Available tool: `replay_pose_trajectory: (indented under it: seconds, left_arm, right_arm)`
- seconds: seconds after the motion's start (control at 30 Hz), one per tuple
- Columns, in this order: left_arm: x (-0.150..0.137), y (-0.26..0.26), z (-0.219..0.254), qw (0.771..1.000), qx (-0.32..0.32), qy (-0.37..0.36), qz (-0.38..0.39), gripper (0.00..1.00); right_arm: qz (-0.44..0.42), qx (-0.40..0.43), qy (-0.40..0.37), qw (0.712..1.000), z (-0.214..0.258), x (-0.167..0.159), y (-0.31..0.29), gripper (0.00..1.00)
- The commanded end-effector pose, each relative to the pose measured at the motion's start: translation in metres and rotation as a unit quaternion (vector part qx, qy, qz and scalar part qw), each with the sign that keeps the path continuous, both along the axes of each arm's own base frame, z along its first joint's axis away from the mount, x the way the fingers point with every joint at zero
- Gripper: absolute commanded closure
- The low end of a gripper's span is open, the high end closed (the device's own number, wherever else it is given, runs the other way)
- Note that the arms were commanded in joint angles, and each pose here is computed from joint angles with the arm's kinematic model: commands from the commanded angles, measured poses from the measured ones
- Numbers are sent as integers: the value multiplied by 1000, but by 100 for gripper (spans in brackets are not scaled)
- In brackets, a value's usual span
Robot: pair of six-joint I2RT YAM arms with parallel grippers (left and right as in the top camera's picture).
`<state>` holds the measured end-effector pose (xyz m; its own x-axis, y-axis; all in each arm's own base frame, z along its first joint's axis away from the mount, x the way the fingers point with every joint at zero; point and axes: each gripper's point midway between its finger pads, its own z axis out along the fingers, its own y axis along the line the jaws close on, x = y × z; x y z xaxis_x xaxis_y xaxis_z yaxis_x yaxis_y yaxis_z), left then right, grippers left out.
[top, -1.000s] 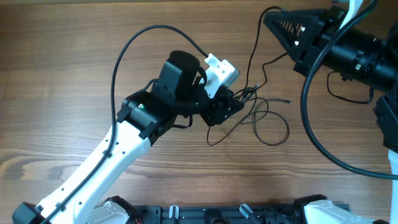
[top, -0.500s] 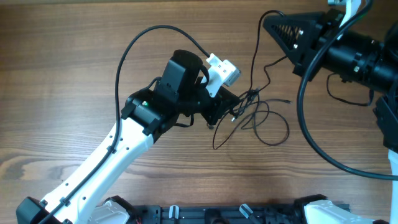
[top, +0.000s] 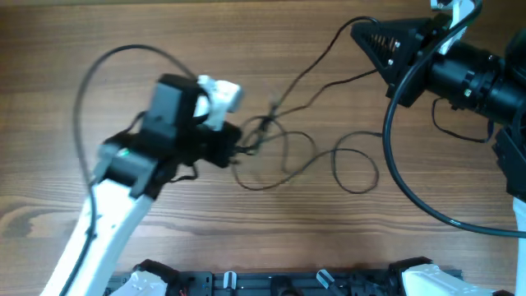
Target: Untangle cables
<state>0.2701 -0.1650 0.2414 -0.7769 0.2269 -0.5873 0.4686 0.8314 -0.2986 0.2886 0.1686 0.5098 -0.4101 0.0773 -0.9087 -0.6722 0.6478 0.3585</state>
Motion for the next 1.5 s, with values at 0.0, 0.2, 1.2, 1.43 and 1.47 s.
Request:
replay_pose_trajectory:
  seconds: [0.0, 0.2, 1.2, 1.43, 1.47]
  left_arm:
    - [-3, 65, 8, 993, 55, -22, 106, 96]
    - [-35, 144, 17, 964, 110, -23, 240, 96]
    - [-46, 174, 38, 945, 93, -61, 308, 96]
    - [-46, 168, 38, 950, 81, -58, 297, 96]
    - [-46, 168, 38, 950, 81, -58, 297, 96]
  right_arm:
    - [-59, -26, -5, 998, -6, 17, -14, 96]
    - [-286, -67, 32, 955, -26, 50, -84, 96]
    - [-721, -58, 65, 687, -35, 16, -302, 96]
    - [-287, -127, -37, 949, -22, 88, -156, 96]
    - [-205, -134, -67, 967, -20, 83, -130, 96]
